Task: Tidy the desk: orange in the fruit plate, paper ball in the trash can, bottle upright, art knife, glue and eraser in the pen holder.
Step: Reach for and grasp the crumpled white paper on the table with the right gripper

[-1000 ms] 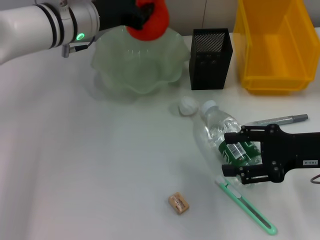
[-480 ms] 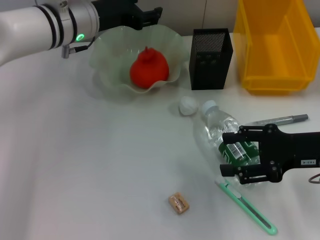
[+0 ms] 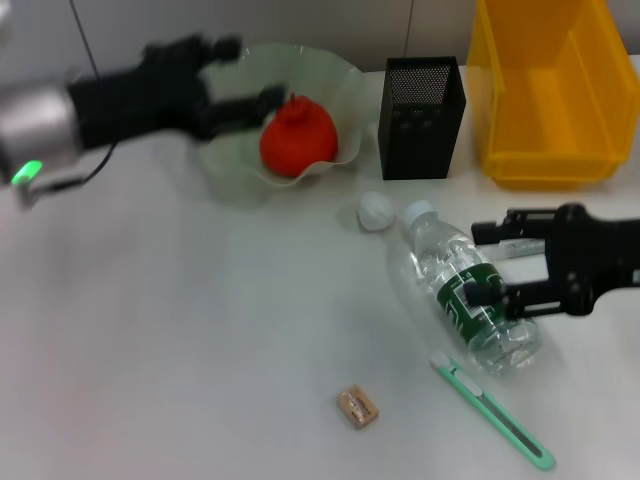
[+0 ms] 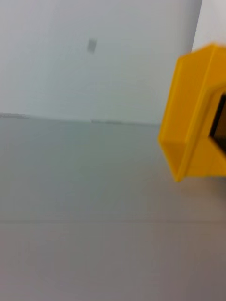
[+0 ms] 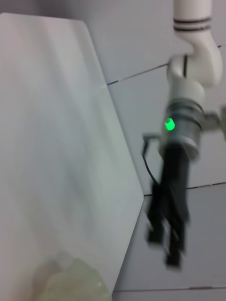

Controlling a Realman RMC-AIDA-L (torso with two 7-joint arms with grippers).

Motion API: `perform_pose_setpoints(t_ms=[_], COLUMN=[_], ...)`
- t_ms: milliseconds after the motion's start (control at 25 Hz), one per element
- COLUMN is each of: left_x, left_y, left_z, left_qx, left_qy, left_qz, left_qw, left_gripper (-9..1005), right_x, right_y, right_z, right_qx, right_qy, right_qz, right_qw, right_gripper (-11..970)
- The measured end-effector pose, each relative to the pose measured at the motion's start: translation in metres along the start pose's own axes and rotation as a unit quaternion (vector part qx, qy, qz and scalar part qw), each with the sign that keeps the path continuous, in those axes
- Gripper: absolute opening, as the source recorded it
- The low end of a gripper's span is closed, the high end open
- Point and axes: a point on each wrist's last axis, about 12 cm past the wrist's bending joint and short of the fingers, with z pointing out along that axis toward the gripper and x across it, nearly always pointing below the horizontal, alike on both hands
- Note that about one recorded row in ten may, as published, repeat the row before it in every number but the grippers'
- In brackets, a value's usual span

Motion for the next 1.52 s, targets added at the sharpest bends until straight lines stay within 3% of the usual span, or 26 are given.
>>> perform_pose_setpoints(t_ms=[40, 80, 120, 160, 200, 240, 320, 400, 520, 600, 640, 800, 920, 1120, 1200, 1520], left_x=[0.007, 0.007, 0.029, 0.039, 0.039, 0.039, 0.063, 0.063, 0.084, 0.087, 0.087, 0.096, 0.100, 0.103, 0.103, 0.109], left_y=[-0.005, -0.005, -0.018, -0.024, -0.024, -0.024, -0.043, -0.043, -0.063, -0.066, -0.066, -0.077, -0.081, -0.086, -0.086, -0.090], left_z=[-0.018, -0.018, -0.056, -0.069, -0.069, -0.069, -0.102, -0.102, -0.129, -0.132, -0.132, -0.140, -0.145, -0.144, -0.144, -0.144], left_qx=[0.013, 0.013, 0.025, 0.030, 0.030, 0.030, 0.044, 0.044, 0.055, 0.057, 0.057, 0.065, 0.075, 0.086, 0.086, 0.092], left_qy=[-0.005, -0.005, -0.008, -0.007, -0.007, -0.007, -0.009, -0.009, -0.015, -0.015, -0.015, -0.013, -0.014, -0.009, -0.009, -0.006], left_qz=[-0.003, -0.003, -0.013, -0.014, -0.014, -0.014, -0.012, -0.012, -0.011, -0.011, -0.011, -0.011, -0.019, -0.018, -0.018, -0.025], left_qw=[1.000, 1.000, 1.000, 0.999, 0.999, 0.999, 0.999, 0.999, 0.998, 0.998, 0.998, 0.998, 0.997, 0.996, 0.996, 0.995], left_gripper=[854, 853, 853, 853, 852, 852, 851, 851, 850, 849, 849, 848, 847, 846, 845, 843], right_x=[0.000, -0.006, -0.013, -0.021, -0.038, -0.038, -0.059, -0.088, -0.106, -0.127, -0.127, -0.154, -0.165, -0.169, -0.162, -0.147], right_y=[0.000, -0.001, -0.001, -0.002, -0.005, -0.005, -0.009, -0.015, -0.019, -0.024, -0.024, -0.034, -0.041, -0.049, -0.055, -0.062], right_z=[0.000, -0.002, -0.003, -0.004, -0.004, -0.004, -0.001, 0.009, 0.018, 0.033, 0.033, 0.053, 0.066, 0.090, 0.108, 0.138], right_qx=[0.000, 0.003, 0.004, 0.007, 0.010, 0.010, 0.015, 0.022, 0.026, 0.044, 0.044, 0.112, 0.140, 0.139, 0.131, 0.130], right_qy=[0.000, 0.006, 0.015, 0.028, 0.062, 0.062, 0.103, 0.171, 0.211, 0.268, 0.268, 0.352, 0.376, 0.386, 0.393, 0.397], right_qz=[0.000, -0.001, 0.002, 0.004, 0.012, 0.012, 0.022, 0.044, 0.056, 0.070, 0.070, 0.072, 0.068, 0.059, 0.056, 0.040], right_qw=[1.000, 1.000, 1.000, 1.000, 0.998, 0.998, 0.994, 0.984, 0.976, 0.960, 0.960, 0.926, 0.913, 0.910, 0.908, 0.907], right_gripper=[742, 741, 740, 739, 738, 737, 736, 734, 731, 729, 729, 725, 722, 718, 716, 709])
